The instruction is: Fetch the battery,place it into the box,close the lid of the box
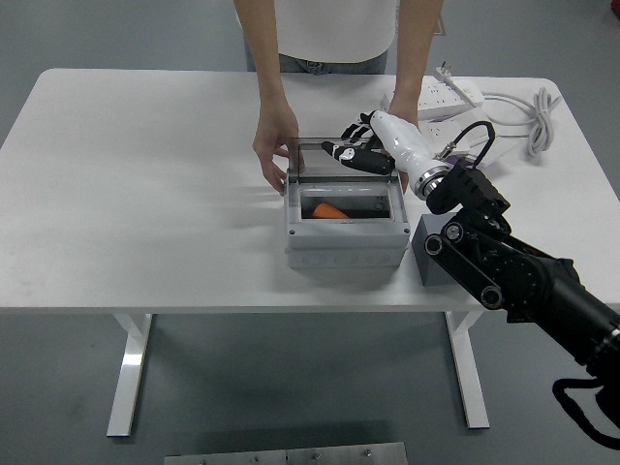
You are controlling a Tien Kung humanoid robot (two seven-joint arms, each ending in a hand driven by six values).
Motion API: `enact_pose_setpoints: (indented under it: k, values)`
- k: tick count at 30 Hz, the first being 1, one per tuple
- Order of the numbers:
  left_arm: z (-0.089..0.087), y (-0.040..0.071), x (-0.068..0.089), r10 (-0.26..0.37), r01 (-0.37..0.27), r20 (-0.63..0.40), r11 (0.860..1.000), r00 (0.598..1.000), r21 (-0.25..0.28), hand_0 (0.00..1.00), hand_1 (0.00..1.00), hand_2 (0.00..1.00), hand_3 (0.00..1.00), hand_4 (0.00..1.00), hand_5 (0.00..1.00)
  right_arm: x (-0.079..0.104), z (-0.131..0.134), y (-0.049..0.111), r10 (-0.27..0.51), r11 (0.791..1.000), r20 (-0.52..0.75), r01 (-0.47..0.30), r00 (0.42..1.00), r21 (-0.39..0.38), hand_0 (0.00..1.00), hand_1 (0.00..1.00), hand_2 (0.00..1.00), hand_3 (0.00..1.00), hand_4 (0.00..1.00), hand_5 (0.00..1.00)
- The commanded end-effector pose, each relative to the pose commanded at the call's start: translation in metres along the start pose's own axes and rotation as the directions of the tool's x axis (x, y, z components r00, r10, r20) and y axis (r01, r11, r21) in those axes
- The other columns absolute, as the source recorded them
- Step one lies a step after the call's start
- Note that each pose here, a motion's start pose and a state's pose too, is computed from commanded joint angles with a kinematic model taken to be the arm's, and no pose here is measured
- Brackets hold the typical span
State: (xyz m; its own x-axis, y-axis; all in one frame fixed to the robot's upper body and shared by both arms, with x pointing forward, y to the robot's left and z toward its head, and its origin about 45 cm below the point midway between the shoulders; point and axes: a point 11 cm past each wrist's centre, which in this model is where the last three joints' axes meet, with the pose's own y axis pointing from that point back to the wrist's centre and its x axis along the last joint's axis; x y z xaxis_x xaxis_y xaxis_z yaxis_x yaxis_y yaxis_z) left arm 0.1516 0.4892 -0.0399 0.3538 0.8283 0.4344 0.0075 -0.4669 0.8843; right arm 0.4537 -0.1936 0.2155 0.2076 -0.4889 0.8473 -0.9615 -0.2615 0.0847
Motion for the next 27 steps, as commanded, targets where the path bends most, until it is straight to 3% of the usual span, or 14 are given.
enact_pose_setpoints:
  k: [1, 6, 7, 17, 27]
  values:
    - [-0.001, 0.0, 0.0, 0.0, 0.0, 0.0, 1.0, 1.0, 0.001, 0.632, 0.698, 0.573, 0.541, 0.5, 0.002, 0.0, -0.001, 0.0, -0.001, 1.0, -0.002, 0.001, 1.0, 0.002, 0.379, 0.419, 0.543, 0.607, 0.86, 0.75]
    - [-0.004, -0.001, -0.001, 0.001, -0.001, -0.001, 1.0, 1.0, 0.005, 0.632, 0.698, 0.573, 0.541, 0.5, 0.002, 0.003, -0.004, 0.001, 0.005, 1.0, -0.017, -0.005, 1.0, 0.01, 0.379, 0.419, 0.543, 0.607, 0.86, 0.75]
    - [-0.005, -0.002, -0.001, 0.001, -0.001, -0.001, 1.0, 1.0, 0.007, 0.632, 0.698, 0.573, 0.541, 0.5, 0.002, 0.004, -0.005, 0.002, 0.006, 1.0, -0.022, -0.006, 1.0, 0.011, 0.302, 0.387, 0.52, 0.579, 0.86, 0.748]
    - [-0.01, -0.004, -0.006, -0.004, 0.004, -0.001, 1.0, 1.0, 0.016, 0.632, 0.698, 0.573, 0.541, 0.5, 0.002, 0.013, -0.012, 0.007, 0.011, 1.0, -0.061, -0.01, 0.998, 0.023, 0.279, 0.377, 0.503, 0.575, 0.859, 0.75]
    - [-0.009, -0.004, -0.007, -0.004, 0.004, -0.005, 1.0, 1.0, 0.013, 0.632, 0.698, 0.573, 0.541, 0.5, 0.002, 0.007, -0.01, 0.011, -0.007, 1.0, -0.069, 0.009, 0.998, 0.019, 0.254, 0.366, 0.481, 0.529, 0.856, 0.752]
